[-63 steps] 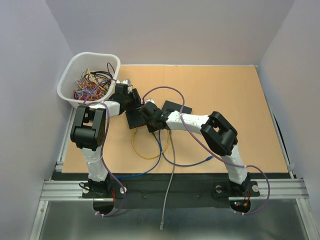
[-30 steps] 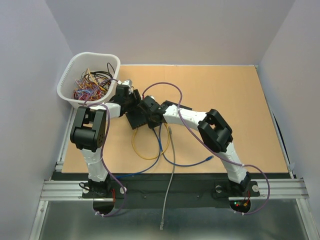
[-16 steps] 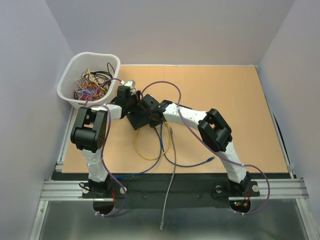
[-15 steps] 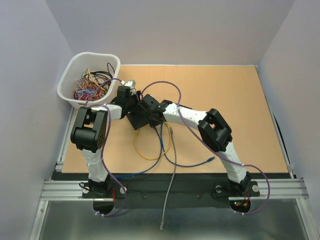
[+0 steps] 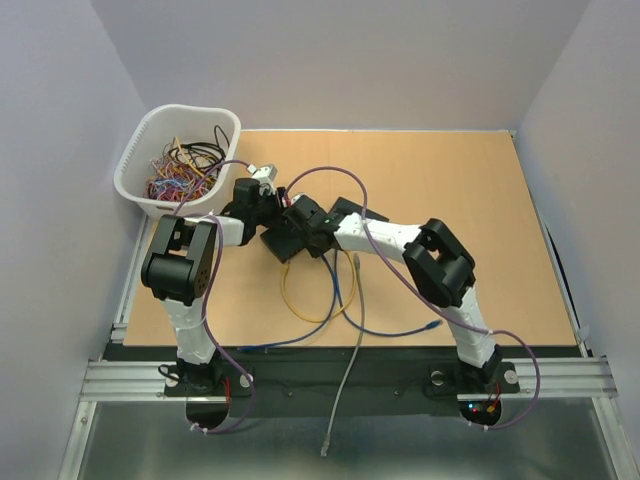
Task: Insert the plug into the switch port
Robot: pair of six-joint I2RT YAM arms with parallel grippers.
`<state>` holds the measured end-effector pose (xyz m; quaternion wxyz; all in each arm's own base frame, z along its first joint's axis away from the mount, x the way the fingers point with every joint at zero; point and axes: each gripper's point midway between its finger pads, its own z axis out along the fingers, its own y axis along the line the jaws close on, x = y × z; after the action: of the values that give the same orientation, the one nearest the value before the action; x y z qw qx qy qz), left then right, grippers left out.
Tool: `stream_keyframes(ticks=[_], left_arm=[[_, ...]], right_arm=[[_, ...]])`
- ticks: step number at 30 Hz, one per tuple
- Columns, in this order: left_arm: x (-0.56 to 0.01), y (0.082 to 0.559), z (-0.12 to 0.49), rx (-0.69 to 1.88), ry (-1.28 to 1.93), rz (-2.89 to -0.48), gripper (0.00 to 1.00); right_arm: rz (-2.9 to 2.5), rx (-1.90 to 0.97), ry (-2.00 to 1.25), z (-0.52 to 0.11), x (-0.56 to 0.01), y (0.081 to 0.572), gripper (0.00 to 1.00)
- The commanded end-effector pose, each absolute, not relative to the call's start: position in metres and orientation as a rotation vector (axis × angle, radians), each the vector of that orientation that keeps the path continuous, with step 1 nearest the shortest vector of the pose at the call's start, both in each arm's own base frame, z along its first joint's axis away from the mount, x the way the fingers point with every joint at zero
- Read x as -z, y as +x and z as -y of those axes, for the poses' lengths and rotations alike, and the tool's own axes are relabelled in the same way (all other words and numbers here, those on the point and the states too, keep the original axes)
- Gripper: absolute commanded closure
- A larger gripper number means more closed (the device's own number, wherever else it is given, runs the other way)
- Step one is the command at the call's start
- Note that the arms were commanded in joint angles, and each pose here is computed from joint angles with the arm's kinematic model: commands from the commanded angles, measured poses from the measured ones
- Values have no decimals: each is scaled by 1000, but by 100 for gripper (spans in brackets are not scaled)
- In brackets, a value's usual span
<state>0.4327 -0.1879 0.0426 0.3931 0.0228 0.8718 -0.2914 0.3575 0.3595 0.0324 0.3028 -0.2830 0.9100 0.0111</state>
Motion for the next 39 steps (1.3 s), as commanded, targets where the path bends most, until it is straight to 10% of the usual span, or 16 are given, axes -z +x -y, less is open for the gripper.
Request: stream_keyframes(ticks=[1, 39], left_arm=[[-25, 376, 227, 938, 172, -2328, 43], [-14, 275, 278, 1078, 451, -2317, 52]], right_arm=[[-2188, -97, -730, -371, -78, 390, 99], [-1933, -318, -978, -363, -126, 355, 100]])
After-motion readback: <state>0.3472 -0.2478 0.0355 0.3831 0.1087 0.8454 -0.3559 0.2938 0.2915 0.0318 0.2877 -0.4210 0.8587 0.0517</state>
